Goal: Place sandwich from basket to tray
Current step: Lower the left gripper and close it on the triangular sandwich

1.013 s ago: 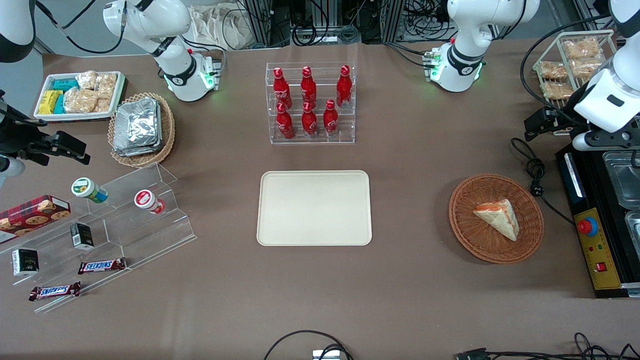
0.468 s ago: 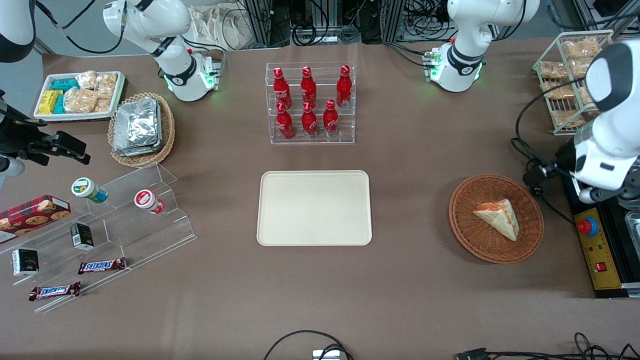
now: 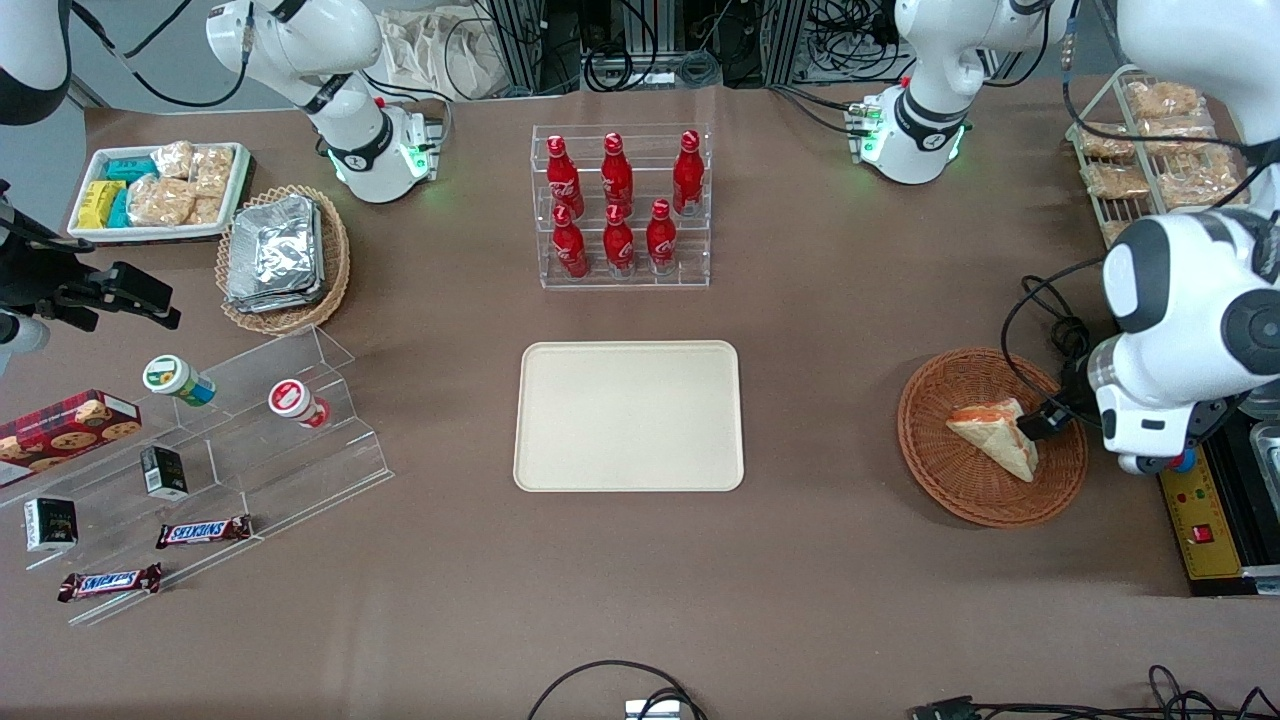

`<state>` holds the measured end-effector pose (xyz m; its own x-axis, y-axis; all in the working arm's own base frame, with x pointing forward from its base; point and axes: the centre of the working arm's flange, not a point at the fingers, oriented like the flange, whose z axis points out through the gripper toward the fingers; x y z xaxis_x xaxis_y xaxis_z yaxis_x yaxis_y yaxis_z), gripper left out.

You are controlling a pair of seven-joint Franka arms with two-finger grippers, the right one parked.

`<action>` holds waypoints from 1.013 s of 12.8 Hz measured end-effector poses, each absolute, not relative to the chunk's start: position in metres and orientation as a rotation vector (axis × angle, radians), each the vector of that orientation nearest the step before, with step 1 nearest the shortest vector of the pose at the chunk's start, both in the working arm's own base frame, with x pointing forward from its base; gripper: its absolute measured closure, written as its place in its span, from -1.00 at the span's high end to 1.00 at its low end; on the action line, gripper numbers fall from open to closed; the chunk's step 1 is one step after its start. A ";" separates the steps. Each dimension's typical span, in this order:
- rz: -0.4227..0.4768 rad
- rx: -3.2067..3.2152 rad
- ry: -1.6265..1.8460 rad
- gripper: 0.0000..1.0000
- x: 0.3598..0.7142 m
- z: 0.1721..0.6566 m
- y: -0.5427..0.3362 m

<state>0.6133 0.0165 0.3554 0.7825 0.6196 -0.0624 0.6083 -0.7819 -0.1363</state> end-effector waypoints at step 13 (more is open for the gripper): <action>0.209 -2.854 -1.125 0.42 0.603 0.238 0.020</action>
<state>0.6029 0.0200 0.2378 0.7235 0.6828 -0.1016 0.6737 -0.7305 -0.1118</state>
